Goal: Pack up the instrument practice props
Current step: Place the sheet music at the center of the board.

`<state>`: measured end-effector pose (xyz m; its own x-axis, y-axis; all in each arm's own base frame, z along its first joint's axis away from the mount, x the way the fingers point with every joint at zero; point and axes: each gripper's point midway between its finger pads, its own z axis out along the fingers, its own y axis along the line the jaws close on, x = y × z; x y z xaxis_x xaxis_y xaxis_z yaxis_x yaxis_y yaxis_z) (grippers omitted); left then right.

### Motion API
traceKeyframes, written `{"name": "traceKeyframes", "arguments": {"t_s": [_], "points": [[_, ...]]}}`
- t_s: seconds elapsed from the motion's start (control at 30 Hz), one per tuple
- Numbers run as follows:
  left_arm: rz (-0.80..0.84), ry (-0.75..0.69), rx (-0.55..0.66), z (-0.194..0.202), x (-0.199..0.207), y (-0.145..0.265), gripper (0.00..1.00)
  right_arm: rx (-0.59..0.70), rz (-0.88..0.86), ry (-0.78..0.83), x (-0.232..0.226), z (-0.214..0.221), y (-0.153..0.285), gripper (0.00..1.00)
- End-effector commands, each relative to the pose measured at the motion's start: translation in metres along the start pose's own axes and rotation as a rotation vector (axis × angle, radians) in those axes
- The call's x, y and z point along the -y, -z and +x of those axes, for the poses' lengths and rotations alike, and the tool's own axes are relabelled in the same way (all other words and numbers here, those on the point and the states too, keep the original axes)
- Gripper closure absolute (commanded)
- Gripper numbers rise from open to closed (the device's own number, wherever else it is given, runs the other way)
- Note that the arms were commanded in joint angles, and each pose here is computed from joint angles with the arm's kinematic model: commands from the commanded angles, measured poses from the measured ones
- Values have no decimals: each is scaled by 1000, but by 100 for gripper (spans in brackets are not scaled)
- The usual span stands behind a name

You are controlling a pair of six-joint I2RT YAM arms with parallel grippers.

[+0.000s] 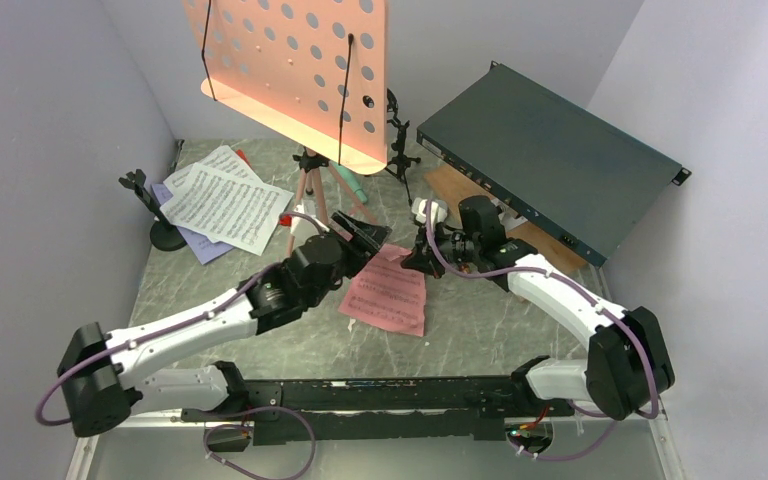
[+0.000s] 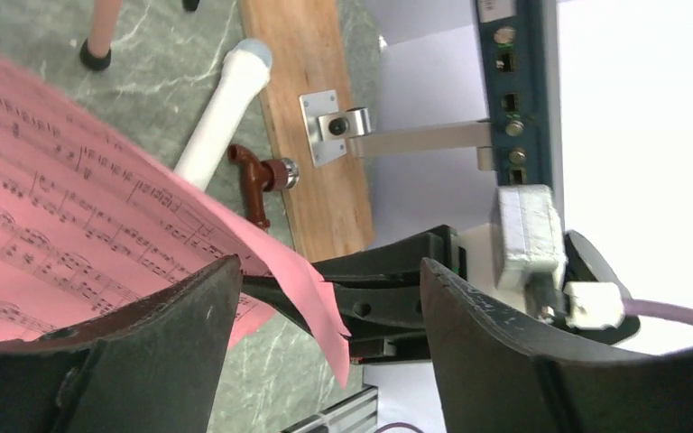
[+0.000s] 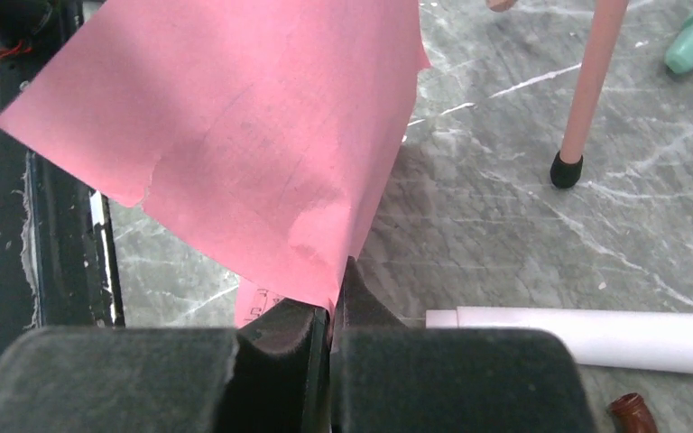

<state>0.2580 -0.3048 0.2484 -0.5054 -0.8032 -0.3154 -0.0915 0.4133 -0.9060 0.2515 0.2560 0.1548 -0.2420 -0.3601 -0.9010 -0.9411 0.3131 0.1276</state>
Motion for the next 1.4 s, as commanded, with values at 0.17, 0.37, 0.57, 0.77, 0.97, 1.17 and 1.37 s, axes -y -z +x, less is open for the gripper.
{"name": "traceKeyframes", "arguments": {"t_s": [0.17, 0.37, 0.57, 0.77, 0.97, 1.17, 1.37], "points": [[28, -625, -48, -18, -20, 37, 9, 20, -178, 102, -23, -14, 11, 100], [146, -851, -146, -6, -35, 56, 1, 28, -219, 112, -27, -14, 14, 100], [239, -951, -163, -5, -41, 72, 0, 33, -250, 111, -31, -13, 16, 100], [294, -1014, -160, -5, -59, 82, 1, 38, -270, 119, -33, -13, 18, 100], [303, -1048, -141, -7, -73, 84, 1, 37, -291, 122, -36, -13, 19, 100], [239, -1075, -120, -13, -91, 81, 1, 40, -300, 125, -38, -13, 19, 100], [83, -1049, -10, -35, -124, 71, 1, 41, -296, 129, -37, -15, 21, 100]]}}
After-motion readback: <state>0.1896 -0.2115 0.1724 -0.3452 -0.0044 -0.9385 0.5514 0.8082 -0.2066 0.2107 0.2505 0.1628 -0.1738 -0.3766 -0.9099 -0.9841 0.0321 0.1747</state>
